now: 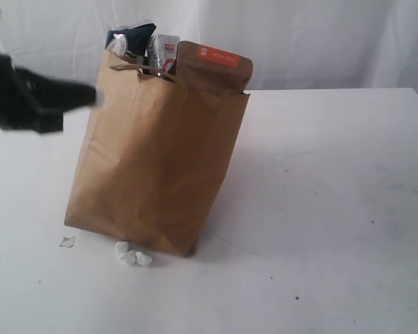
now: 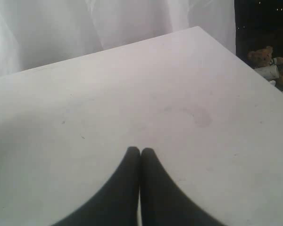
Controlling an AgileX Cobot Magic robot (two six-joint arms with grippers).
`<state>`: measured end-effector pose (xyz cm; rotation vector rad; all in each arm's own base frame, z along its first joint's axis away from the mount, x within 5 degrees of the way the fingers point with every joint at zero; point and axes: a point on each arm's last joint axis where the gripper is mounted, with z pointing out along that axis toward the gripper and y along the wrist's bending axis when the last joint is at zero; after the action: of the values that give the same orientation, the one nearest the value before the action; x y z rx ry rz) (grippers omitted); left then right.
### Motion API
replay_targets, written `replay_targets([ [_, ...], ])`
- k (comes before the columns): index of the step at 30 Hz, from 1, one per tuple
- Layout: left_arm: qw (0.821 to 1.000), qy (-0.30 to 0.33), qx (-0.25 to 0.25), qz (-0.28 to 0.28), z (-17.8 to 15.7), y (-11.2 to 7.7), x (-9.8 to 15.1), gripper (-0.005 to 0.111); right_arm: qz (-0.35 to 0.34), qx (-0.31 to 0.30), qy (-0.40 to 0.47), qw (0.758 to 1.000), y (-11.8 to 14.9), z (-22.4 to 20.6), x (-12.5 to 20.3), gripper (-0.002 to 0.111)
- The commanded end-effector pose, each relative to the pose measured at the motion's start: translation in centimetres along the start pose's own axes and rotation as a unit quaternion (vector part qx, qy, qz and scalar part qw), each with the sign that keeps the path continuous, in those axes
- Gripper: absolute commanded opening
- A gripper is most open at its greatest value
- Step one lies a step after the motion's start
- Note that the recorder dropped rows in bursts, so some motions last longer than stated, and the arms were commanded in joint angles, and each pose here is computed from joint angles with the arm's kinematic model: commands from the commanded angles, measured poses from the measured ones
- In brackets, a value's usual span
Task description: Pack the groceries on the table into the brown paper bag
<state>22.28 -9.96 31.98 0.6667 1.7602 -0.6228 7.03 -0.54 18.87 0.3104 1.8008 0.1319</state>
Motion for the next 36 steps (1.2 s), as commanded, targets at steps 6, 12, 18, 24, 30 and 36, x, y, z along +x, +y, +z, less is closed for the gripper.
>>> replay_targets([
  [6,0.980,-0.147,0.050,0.127,3.2,1.5,-8.0,0.000,0.002,-0.002,0.001,1.000,0.0,0.0,0.1,0.000],
  [12,0.992,-0.111,-0.037,-0.057,7.8,6.4,-8.5,0.000,0.002,-0.002,0.001,1.000,0.0,0.0,0.1,0.000],
  [18,0.979,-0.096,0.025,-0.180,10.2,6.8,-7.3,0.000,0.002,-0.002,0.001,1.000,0.0,0.0,0.1,0.000],
  [24,0.974,-0.078,0.100,-0.189,11.7,6.4,-5.8,0.000,0.002,-0.002,0.001,1.000,0.0,0.0,0.1,0.000],
  [30,0.969,-0.077,0.157,-0.174,12.0,5.7,-5.4,0.000,0.002,-0.002,0.001,1.000,0.0,0.0,0.1,0.000],
  [36,0.970,-0.043,0.190,-0.148,11.8,5.0,-4.8,0.027,0.002,-0.002,0.001,1.000,0.0,0.0,0.1,0.000],
])
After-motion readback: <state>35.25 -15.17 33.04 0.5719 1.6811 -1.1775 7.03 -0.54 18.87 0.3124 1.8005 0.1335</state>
